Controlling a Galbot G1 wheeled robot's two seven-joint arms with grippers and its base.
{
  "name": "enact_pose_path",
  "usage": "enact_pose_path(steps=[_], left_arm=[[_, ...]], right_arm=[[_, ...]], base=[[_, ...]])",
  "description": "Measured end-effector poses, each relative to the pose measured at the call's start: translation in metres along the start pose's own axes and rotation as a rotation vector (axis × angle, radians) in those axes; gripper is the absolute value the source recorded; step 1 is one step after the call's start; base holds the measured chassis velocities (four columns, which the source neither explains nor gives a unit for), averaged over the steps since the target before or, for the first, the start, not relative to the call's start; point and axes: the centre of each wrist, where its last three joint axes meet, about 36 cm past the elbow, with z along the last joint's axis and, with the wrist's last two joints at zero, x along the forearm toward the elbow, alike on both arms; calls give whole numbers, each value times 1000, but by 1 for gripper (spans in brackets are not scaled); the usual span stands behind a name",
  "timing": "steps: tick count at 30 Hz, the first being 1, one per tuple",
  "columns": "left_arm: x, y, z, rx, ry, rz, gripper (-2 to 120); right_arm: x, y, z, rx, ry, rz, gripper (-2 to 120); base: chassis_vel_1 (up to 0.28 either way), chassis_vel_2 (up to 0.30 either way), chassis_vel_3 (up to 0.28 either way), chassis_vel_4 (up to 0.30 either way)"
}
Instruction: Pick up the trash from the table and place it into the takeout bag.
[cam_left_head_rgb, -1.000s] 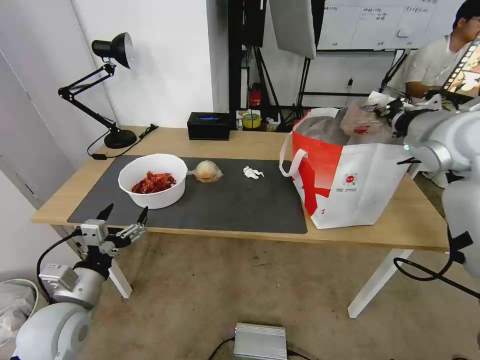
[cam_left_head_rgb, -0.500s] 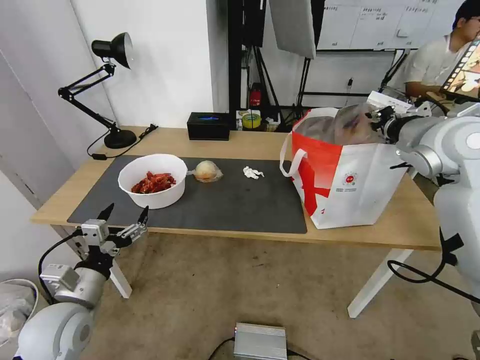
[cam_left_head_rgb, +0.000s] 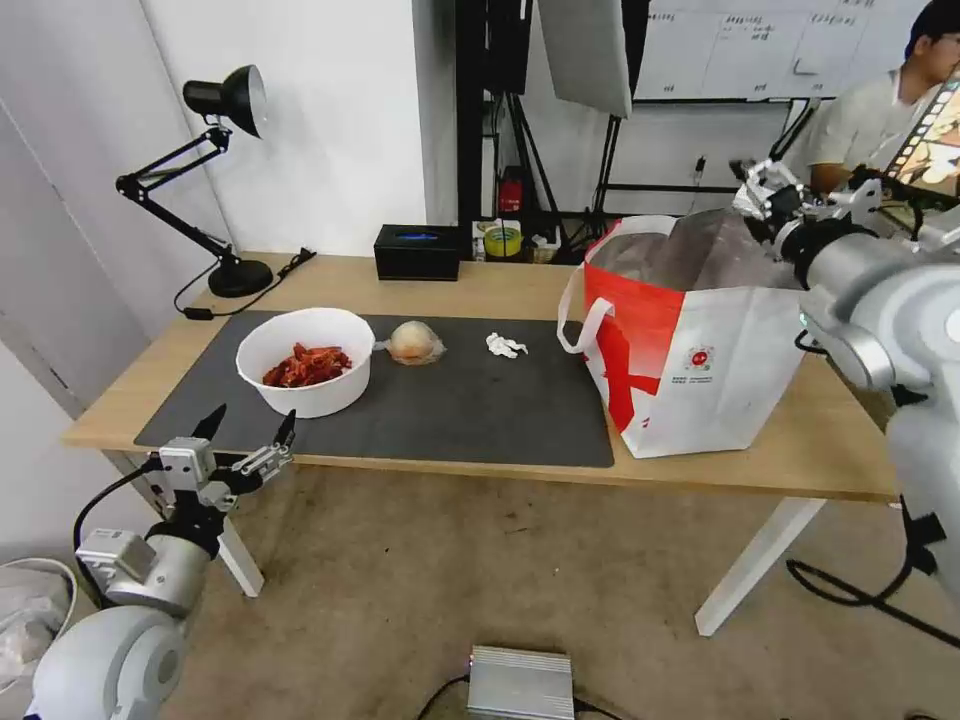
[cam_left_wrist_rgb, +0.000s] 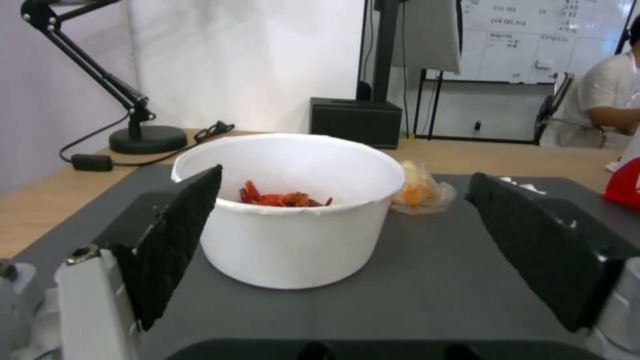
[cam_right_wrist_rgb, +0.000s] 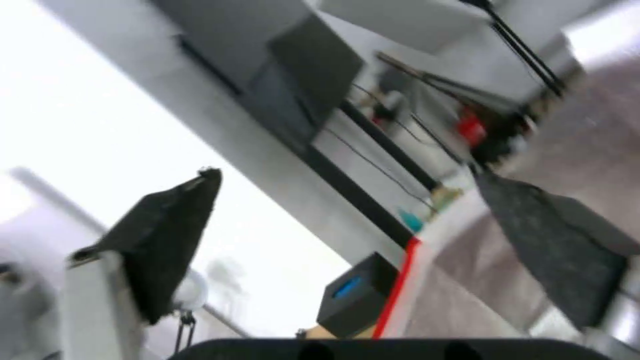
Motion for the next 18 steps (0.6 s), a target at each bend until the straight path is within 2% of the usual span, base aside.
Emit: enact_pose_path(steps=[2,3,6,7,10,11,13,18], left_arm=[[0,-2,0,3,-3,3,100],[0,-2,0,3,-3,3,100],[1,-3,-1,4,-13,6,100],[1,-3,-1,4,-13,6,100],[2,-4,-1,3,-21,8,100],[2,-4,-1,3,-21,8,100],[2,-6,0,3,-21,14,100],[2,-9,3,11,-22,14,100]], right_arm=[[17,0,13,100,-29,-65,100],[17,0,13,100,-29,-65,100],[38,1,27,219,-61,-157,100],[38,1,27,219,-61,-157,100],[54,2,35,315,-87,-220,100],[54,2,35,315,-87,-220,100],[71,-2,42,394,-98,-241,100],[93,-8,55,507,-114,-229,100]], base=[[0,0,0,0],[0,0,0,0],[0,0,0,0],[0,0,0,0],[0,0,0,0],[0,0,0,0],[0,0,0,0],[0,0,0,0]])
